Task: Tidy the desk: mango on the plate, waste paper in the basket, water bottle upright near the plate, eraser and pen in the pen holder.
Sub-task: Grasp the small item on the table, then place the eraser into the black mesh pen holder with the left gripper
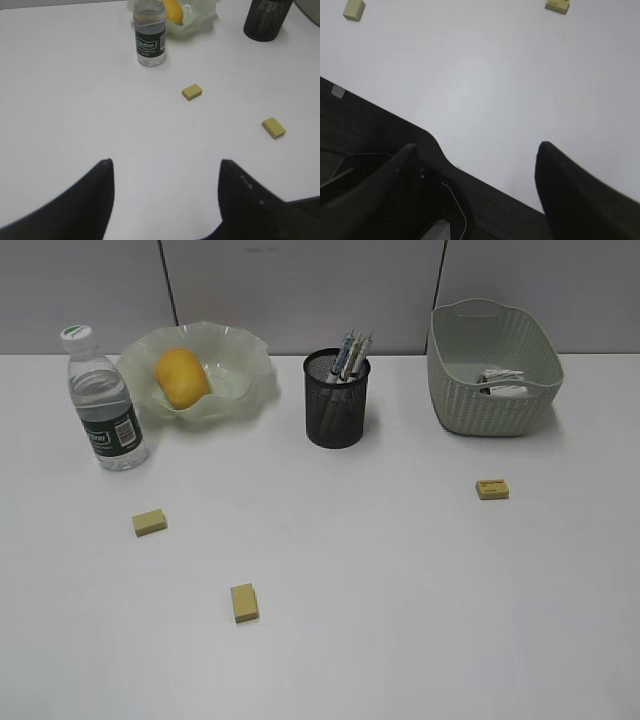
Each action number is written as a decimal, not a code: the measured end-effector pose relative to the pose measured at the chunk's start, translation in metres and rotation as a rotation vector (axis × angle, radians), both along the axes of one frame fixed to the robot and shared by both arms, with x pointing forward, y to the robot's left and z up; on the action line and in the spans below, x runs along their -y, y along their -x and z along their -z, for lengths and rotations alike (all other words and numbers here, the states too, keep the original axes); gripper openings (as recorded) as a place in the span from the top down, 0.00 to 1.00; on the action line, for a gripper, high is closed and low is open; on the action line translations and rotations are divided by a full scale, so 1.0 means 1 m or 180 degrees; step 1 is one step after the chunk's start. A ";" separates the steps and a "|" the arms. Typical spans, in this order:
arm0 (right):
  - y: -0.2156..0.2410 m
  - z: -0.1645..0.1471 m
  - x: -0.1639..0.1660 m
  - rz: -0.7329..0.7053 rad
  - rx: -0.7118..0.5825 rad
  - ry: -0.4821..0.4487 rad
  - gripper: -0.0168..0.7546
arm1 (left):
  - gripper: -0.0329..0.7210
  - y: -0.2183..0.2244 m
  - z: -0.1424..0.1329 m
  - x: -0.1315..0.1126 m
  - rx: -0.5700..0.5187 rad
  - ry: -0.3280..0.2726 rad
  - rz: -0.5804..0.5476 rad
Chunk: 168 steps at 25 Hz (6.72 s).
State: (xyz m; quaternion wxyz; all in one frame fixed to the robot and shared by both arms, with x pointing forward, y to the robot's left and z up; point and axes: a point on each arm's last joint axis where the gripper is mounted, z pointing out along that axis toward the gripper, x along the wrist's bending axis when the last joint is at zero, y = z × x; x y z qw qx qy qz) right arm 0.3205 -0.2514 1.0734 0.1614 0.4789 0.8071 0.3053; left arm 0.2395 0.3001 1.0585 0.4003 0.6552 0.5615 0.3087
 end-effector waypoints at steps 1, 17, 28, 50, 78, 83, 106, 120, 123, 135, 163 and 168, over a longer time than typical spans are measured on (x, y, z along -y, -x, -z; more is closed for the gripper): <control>0.006 0.002 0.003 0.0003 0.0067 -0.0037 0.25 | 0.30 0.000 0.000 0.000 0.0000 0.0000 0.0000; 0.033 0.027 0.026 0.0369 0.0140 -0.0046 0.25 | 0.30 0.000 0.000 0.000 0.0000 0.0000 0.0000; 0.033 0.027 0.026 0.0369 0.0140 -0.0046 0.25 | 0.30 0.000 -0.003 0.000 0.0054 0.0011 0.0000; 0.034 0.027 0.026 0.0370 0.0138 -0.0045 0.33 | 0.30 -0.165 -0.002 0.037 -0.0981 -0.0312 0.0339; 0.034 0.027 0.026 0.0370 0.0138 -0.0045 0.33 | 0.21 -0.335 0.094 0.111 -0.2473 -0.1370 0.1573; 0.034 0.027 0.026 0.0370 0.0138 -0.0045 0.33 | 0.20 -0.345 0.112 0.114 -0.2537 -0.1503 0.1774; 0.034 0.027 0.026 0.0370 0.0141 -0.0047 0.33 | 0.34 -0.373 0.164 0.126 -0.2752 -0.1748 0.1962; 0.034 0.027 0.026 0.0370 0.0141 -0.0047 0.33 | 0.64 -0.368 0.165 0.143 -0.2772 -0.1839 0.1910; 0.034 0.027 0.026 0.0370 0.0141 -0.0047 0.33 | 0.65 -0.368 0.165 0.143 -0.2794 -0.1778 0.1806; 0.034 0.027 0.026 0.0370 0.0141 -0.0047 0.33 | 0.66 -0.384 0.132 0.154 -0.3029 -0.1575 0.1633; 0.034 0.027 0.026 0.0370 0.0140 -0.0046 0.33 | 0.65 -0.447 0.035 0.271 -0.0549 0.0444 0.1440; 0.034 0.027 0.026 0.0370 0.0140 -0.0046 0.33 | 0.64 -0.453 0.063 0.275 -0.0714 0.0486 0.1394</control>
